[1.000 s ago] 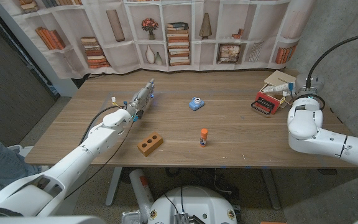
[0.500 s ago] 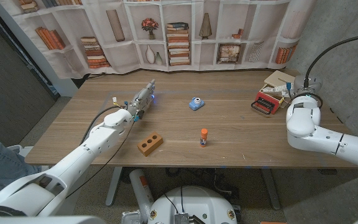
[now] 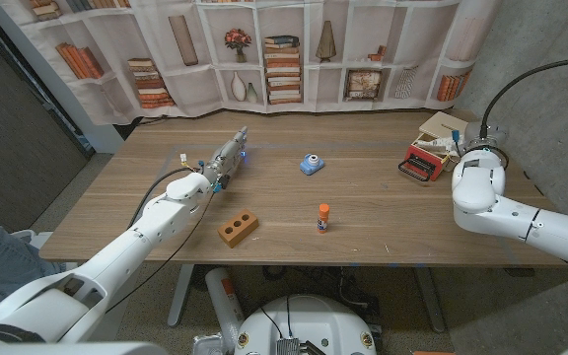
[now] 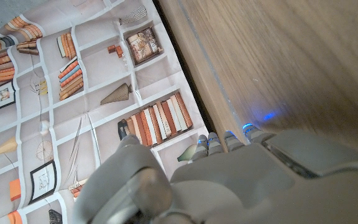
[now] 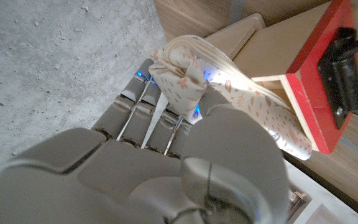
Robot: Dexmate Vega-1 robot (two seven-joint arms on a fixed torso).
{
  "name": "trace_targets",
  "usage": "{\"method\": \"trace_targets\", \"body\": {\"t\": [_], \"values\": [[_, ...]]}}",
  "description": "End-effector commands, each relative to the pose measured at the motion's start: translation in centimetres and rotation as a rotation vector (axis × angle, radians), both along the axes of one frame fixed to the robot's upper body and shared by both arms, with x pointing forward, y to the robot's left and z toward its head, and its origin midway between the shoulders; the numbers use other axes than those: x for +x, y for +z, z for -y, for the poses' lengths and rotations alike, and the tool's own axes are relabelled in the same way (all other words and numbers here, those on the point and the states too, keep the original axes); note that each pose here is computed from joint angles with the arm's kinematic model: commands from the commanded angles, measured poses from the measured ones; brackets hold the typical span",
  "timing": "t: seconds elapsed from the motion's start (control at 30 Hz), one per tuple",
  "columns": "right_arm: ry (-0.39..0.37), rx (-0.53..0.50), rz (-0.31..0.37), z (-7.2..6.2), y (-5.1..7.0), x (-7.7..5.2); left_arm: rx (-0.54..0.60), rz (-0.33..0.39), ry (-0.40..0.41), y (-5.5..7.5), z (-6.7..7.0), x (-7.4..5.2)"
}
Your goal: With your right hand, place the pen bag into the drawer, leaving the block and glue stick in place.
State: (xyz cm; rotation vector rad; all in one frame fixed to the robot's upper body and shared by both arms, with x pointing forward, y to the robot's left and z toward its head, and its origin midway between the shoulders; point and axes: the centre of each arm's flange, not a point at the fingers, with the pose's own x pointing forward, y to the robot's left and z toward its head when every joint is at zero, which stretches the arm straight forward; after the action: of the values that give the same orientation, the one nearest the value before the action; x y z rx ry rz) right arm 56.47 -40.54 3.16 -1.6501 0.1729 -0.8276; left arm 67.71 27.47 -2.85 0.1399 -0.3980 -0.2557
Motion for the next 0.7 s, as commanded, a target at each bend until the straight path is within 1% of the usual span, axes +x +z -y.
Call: {"method": "trace_targets", "body": {"t": [0.03,0.43,0.7], "values": [[0.002,0.02,-0.039,-0.08,-0.16,1.11,0.01,-0.01,0.0,-0.07,0.3,0.2],[0.007,0.015,-0.044,-0.6,-0.11,1.61,0.016,-0.012,-0.004,-0.1,0.63,0.23],[0.017,0.021,-0.025,-0.65,0.0,1.18,0.02,-0.014,-0.006,-0.12,0.76,0.19]]}}
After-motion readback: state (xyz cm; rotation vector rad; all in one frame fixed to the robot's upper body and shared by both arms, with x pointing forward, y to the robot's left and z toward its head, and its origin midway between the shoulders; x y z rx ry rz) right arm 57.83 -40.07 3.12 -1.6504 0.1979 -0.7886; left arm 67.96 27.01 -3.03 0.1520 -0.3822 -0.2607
